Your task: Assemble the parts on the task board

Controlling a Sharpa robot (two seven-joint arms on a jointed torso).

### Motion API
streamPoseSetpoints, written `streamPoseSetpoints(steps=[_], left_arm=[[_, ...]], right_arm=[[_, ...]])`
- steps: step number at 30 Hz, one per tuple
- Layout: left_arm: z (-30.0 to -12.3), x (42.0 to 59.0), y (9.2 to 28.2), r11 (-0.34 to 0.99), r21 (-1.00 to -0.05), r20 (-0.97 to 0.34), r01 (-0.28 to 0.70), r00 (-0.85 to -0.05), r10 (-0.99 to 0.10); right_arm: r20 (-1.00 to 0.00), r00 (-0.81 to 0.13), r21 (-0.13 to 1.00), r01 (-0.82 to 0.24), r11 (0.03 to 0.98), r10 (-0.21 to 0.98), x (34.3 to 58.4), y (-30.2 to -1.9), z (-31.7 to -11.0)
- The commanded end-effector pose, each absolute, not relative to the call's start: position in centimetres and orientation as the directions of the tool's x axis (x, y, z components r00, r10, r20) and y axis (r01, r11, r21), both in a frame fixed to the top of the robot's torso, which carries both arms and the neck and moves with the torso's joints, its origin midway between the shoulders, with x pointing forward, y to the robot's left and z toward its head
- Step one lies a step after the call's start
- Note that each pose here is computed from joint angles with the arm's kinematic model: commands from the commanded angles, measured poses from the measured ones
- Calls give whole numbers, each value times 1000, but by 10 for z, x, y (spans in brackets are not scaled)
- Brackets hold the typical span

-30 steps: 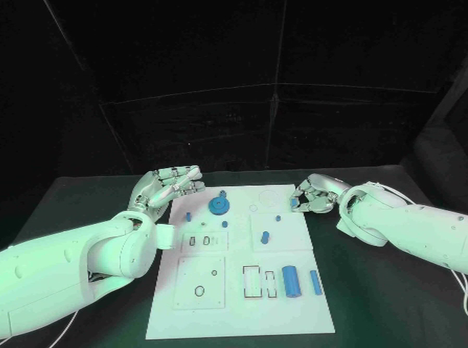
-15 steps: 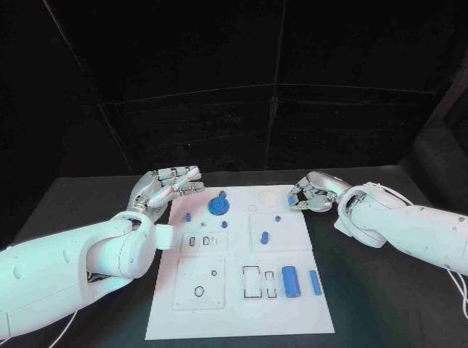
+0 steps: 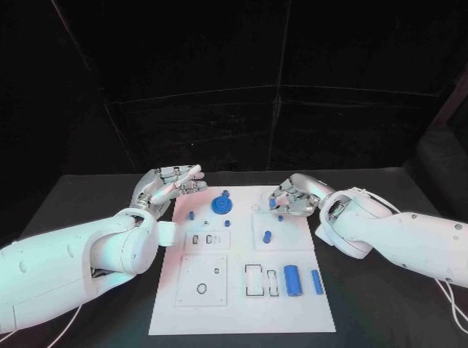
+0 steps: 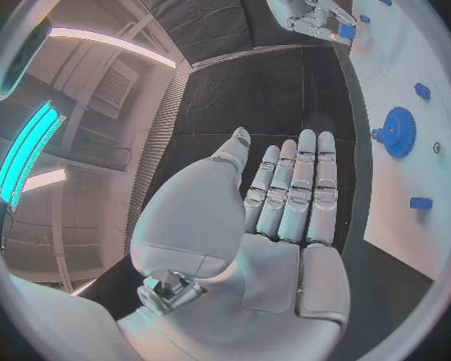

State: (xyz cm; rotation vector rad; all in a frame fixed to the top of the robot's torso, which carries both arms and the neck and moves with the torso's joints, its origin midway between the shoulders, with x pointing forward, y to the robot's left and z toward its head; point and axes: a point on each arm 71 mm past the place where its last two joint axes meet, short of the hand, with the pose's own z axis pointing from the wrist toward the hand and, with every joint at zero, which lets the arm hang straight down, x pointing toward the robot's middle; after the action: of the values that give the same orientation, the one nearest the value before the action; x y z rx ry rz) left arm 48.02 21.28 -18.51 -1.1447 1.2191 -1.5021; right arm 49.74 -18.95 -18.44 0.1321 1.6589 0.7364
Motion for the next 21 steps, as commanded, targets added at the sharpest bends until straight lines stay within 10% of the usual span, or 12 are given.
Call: streamPoseSetpoints(steps=[1, 21], left_arm=[[-185, 483, 213, -159, -985, 140, 66, -230, -963], [-186, 486, 213, -140, -988, 118, 61, -279, -953]], right_arm=[[-844, -219, 534, -266, 803, 489, 495, -176, -182], [-902, -312, 415, -443, 794, 298, 474, -68, -204]])
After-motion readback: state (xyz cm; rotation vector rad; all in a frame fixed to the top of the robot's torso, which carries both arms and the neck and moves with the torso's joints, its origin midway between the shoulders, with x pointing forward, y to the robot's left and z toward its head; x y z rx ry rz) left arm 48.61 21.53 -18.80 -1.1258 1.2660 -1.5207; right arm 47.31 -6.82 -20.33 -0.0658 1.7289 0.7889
